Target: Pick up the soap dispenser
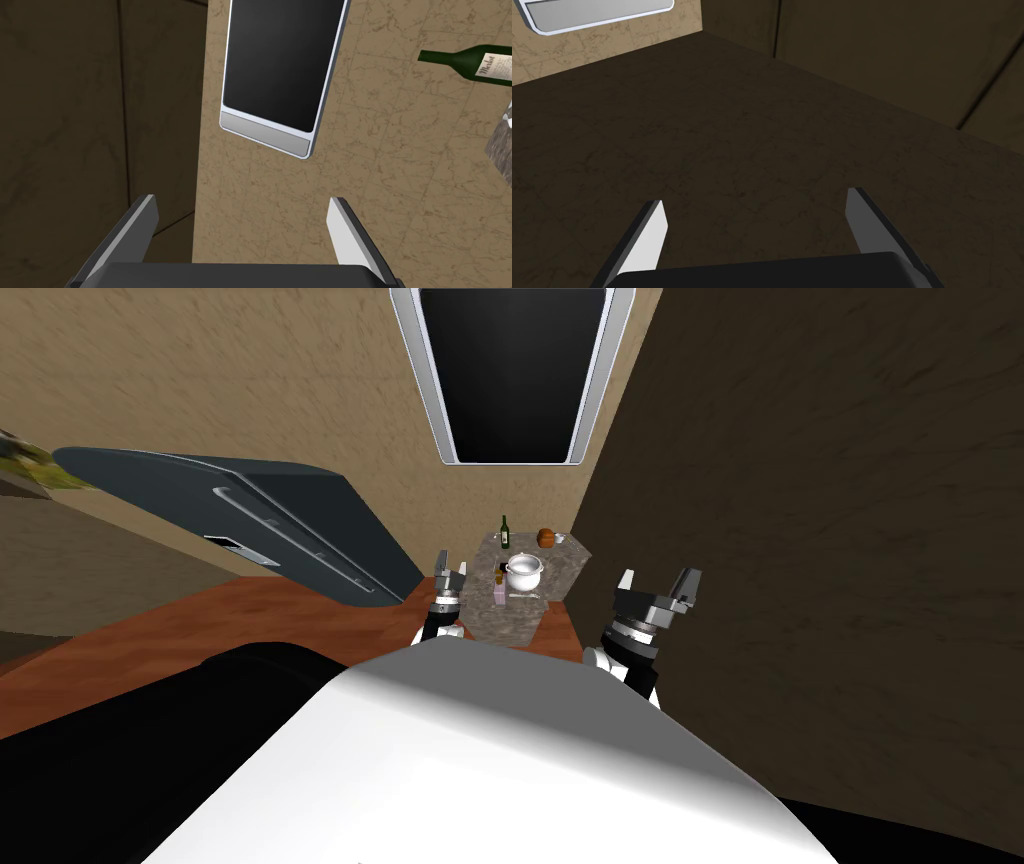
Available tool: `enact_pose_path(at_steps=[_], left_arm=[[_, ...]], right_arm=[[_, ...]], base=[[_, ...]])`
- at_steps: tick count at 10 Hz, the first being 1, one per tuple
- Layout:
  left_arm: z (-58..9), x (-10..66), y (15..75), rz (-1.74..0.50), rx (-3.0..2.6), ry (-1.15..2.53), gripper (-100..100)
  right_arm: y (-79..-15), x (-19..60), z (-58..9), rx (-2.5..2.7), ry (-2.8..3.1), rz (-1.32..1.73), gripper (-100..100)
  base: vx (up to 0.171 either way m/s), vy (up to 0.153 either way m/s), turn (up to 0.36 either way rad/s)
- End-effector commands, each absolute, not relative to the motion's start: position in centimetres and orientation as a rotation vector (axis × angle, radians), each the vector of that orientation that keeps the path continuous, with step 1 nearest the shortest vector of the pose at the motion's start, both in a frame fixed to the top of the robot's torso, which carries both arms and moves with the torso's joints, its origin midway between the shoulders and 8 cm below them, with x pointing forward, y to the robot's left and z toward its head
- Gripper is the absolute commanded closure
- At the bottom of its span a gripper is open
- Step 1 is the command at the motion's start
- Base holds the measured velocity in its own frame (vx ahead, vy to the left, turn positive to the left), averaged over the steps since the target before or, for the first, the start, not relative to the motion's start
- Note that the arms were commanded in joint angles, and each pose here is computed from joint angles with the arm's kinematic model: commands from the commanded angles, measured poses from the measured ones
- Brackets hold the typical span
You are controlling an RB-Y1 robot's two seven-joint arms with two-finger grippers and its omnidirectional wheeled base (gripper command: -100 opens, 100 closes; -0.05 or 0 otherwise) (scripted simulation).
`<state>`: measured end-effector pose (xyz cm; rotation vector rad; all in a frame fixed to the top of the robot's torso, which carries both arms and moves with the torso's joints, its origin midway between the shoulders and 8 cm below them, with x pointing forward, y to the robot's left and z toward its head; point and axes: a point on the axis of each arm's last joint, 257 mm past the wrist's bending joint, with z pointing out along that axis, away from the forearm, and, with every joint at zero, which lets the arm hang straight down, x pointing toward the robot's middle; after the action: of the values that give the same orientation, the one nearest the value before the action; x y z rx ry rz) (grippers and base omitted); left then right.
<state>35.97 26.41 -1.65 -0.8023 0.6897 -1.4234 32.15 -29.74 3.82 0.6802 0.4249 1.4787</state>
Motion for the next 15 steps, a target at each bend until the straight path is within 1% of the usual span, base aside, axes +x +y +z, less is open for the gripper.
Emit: enact_pose_path(at_steps=[1, 15], left_arm=[[-2.0, 35.8, 26.1, -1.433, -0.796, 0.715, -100], [-7.7, 32.9, 23.4, -1.578, -0.852, 1.001, -100]], right_arm=[[-29.7, 32.1, 3.8, 0.680, 0.425, 1.479, 0], [-29.7, 32.2, 3.8, 0.680, 0.425, 1.479, 0]], base=[[-0.020, -0.007, -0.059], [-0.067, -0.023, -0.088]])
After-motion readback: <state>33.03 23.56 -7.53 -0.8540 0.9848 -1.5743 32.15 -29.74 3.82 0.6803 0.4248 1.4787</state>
